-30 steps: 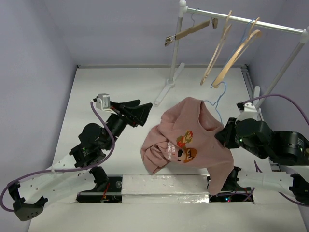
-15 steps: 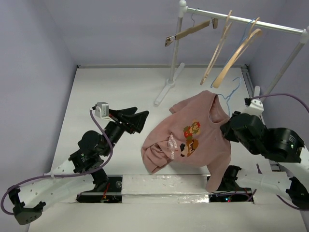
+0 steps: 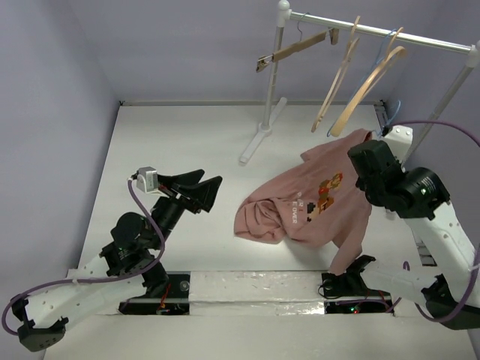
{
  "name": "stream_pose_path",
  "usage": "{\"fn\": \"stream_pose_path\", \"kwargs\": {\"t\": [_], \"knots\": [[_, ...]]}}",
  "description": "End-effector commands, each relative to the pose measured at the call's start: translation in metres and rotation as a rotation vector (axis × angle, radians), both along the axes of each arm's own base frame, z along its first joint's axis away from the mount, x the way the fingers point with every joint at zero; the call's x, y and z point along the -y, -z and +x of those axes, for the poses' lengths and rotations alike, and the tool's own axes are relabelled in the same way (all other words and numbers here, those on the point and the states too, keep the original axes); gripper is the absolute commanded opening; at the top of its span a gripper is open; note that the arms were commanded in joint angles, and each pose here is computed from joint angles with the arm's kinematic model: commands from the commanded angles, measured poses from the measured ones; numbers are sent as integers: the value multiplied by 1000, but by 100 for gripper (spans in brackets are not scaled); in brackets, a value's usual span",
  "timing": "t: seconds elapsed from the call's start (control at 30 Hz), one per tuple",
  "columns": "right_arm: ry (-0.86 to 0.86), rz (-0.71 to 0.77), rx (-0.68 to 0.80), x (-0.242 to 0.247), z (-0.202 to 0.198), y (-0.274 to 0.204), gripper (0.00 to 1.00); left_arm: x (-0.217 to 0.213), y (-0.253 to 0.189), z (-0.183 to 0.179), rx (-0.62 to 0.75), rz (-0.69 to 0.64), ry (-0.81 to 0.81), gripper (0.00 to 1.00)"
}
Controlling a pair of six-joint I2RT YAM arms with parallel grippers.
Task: Place the t-shirt on the hanger
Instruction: Place the hanger at the clothesline.
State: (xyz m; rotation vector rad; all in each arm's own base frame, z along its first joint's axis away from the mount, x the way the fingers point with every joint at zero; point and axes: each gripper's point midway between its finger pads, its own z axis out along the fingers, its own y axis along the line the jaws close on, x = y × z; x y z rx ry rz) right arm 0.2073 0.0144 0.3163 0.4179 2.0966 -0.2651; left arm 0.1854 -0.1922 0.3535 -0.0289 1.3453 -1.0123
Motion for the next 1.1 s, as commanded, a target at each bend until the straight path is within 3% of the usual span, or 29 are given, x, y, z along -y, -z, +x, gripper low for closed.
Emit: {"fn": "stream_pose_path", "kwargs": {"t": [0.0, 0.1, 0.47, 0.7, 1.07], "knots": [[18, -143, 84, 29, 6, -41, 0, -13, -13, -5, 38, -30, -44, 75], [35, -182, 196, 43, 11, -71, 0, -15, -13, -6, 34, -20, -59, 81], [-1, -292, 284, 61, 49, -124, 0, -24, -6, 0, 3, -5, -127, 98], [-81, -252, 302, 62, 82, -140, 0, -27, -1, 4, -22, 11, -165, 99], [-34, -273, 344, 83, 100, -165, 0, -24, 3, 5, -36, 30, -174, 98]]}}
